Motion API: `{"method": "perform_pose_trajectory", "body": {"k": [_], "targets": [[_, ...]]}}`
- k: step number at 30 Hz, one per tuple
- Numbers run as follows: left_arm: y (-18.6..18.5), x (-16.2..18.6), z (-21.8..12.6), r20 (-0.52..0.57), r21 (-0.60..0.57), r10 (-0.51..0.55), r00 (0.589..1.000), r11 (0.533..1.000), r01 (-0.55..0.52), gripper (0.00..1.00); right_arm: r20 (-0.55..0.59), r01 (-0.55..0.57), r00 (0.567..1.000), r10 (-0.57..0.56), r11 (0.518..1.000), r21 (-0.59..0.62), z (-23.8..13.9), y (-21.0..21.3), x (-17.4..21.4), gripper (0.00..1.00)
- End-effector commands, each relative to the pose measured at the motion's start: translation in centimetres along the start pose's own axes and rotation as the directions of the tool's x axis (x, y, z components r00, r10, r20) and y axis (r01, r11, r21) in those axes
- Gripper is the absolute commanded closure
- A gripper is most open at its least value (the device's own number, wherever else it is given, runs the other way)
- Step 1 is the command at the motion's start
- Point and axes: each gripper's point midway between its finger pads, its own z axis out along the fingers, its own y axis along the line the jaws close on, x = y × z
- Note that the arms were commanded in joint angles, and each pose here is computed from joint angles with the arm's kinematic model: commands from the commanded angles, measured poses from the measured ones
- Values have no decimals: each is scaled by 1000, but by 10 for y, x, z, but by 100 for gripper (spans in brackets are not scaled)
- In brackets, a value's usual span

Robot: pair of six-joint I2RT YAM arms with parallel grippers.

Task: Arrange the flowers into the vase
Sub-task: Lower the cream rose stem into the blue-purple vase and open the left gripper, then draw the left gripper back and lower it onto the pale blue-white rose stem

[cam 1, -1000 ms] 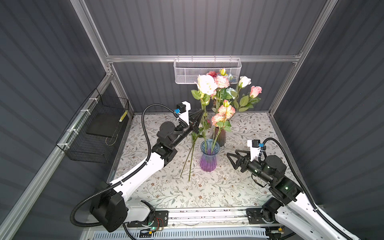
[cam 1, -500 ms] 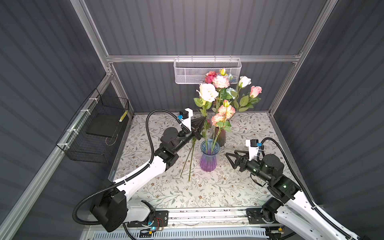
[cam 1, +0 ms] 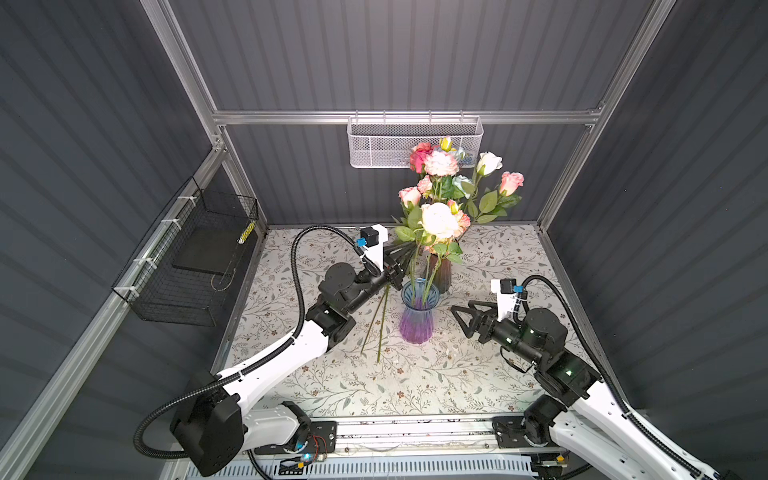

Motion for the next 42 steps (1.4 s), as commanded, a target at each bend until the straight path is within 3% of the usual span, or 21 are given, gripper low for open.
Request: {"method": "perform_pose_trajectory", "body": {"k": [1, 10, 16, 21, 25, 27, 29, 31, 33, 35, 42], "targets": [[-4, 2, -3, -13, 4, 0, 1000, 1000, 0, 77, 16, -8, 1000, 8, 1000, -12, 0, 2, -1, 14], [-4, -4, -13, -18, -20, 24, 1000, 999, -25, 73, 19, -7, 1000, 7, 1000, -11, -3, 2, -2, 14], [19, -7, -46, -43, -194, 63, 997, 979, -70, 53, 14, -4, 1000, 4, 1000, -3, -4, 1, -1, 14], [56, 6, -87, -75, -424, 35, 997, 903, -64, 41, -1, -2, 1000, 2, 1000, 12, -2, -3, 3, 14], [100, 43, -119, -183, -648, -43, 982, 757, -88, 34, -18, -2, 1000, 2, 1000, 24, 2, -5, 5, 14], [118, 74, -129, -278, -703, -121, 953, 701, -116, 31, -22, -9, 1000, 10, 999, 32, 3, -7, 6, 14], [131, 103, -131, -348, -719, -216, 912, 686, -111, 31, -22, -19, 1000, 21, 998, 52, 5, -13, 9, 15], [141, 131, -128, -393, -713, -321, 862, 698, -64, 34, -14, -35, 999, 36, 997, 71, 6, -19, 12, 15], [152, 158, -126, -431, -721, -419, 799, 693, -26, 44, -12, -53, 998, 54, 995, 89, 7, -25, 16, 17], [156, 178, -120, -486, -716, -454, 746, 697, -42, 54, -21, -58, 998, 61, 993, 106, 8, -28, 19, 18], [152, 236, -94, -619, -678, -565, 546, 735, -8, 69, -27, -71, 996, 79, 973, 219, 6, -54, 31, 23]]}}
